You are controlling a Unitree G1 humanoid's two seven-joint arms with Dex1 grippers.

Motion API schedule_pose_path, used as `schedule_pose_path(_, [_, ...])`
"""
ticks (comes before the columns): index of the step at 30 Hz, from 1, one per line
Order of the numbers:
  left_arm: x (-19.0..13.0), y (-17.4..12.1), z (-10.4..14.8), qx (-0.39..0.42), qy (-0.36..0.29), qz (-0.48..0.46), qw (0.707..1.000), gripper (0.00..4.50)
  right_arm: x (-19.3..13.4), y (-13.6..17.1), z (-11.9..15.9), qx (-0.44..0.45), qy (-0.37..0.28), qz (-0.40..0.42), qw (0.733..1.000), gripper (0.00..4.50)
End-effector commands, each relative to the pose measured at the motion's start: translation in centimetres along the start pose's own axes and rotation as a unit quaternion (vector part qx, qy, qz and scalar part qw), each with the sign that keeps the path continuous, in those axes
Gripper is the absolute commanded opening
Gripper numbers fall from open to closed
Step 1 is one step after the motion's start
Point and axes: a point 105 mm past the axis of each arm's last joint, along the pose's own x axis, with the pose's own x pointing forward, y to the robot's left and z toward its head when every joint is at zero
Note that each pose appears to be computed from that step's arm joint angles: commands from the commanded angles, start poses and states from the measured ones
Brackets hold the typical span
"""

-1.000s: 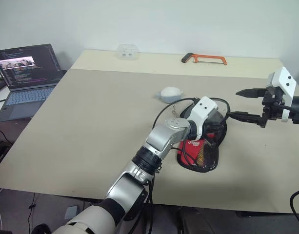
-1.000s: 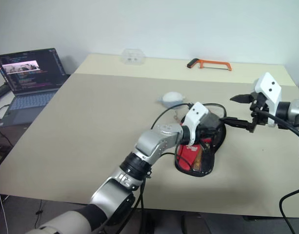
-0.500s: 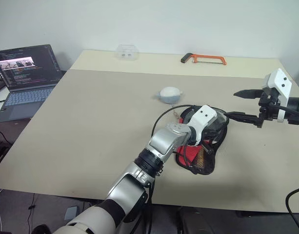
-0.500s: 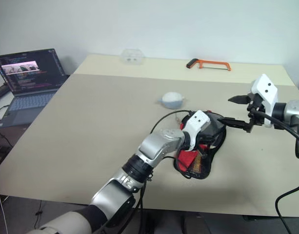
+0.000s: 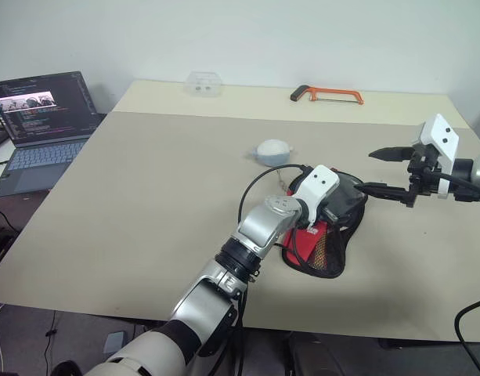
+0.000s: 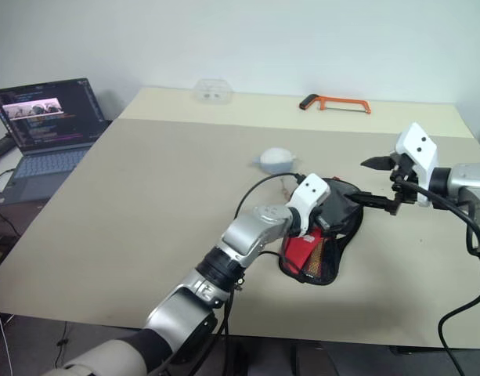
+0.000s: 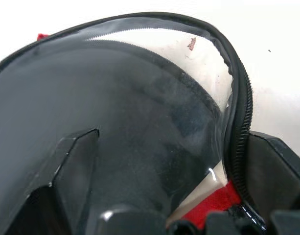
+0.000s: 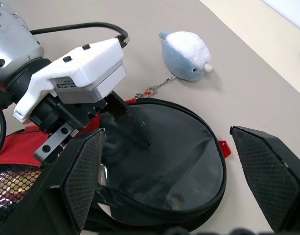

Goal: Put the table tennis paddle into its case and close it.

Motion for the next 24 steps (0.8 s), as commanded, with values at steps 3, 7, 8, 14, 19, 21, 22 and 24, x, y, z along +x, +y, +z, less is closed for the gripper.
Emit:
schedule_pose_path(3, [-4.0,-1.3,4.9,0.043,-0.078,-0.080,0.993,4.48,-2.6,-1.3,-1.2,0.158,-0.016,-0.031,0.987,4.50])
schedule_pose_path(7, [-6.9,0.0,4.5,0.053,-0.070,-0.087,0.992,4.48,-2.3,0.8,-1.7,0.279,-0.063,0.011,0.958,4.50])
schedule_pose_path(8, [-7.5,0.2,4.2,0.060,-0.063,-0.090,0.992,4.48,-2.2,1.5,-2.1,0.297,-0.063,0.017,0.952,4.50])
schedule_pose_path(14, [-11.3,1.3,1.3,0.071,-0.017,-0.113,0.991,4.48,-1.4,6.0,-4.1,0.414,-0.066,0.065,0.906,4.50])
schedule_pose_path(19, [-14.4,1.4,-0.1,0.069,-0.004,-0.147,0.987,4.48,-1.7,8.0,-5.8,0.471,-0.046,0.070,0.878,4.50])
schedule_pose_path(21, [-15.7,1.3,-0.7,0.076,0.001,-0.165,0.983,4.48,-1.7,8.5,-6.4,0.488,-0.041,0.070,0.869,4.50])
schedule_pose_path(22, [-16.4,1.2,-0.9,0.076,0.001,-0.175,0.982,4.48,-1.7,8.7,-6.6,0.498,-0.042,0.070,0.863,4.50])
schedule_pose_path(24, [-17.7,1.4,-1.2,0.071,0.002,-0.184,0.980,4.48,-1.5,9.2,-7.1,0.514,-0.037,0.072,0.854,4.50])
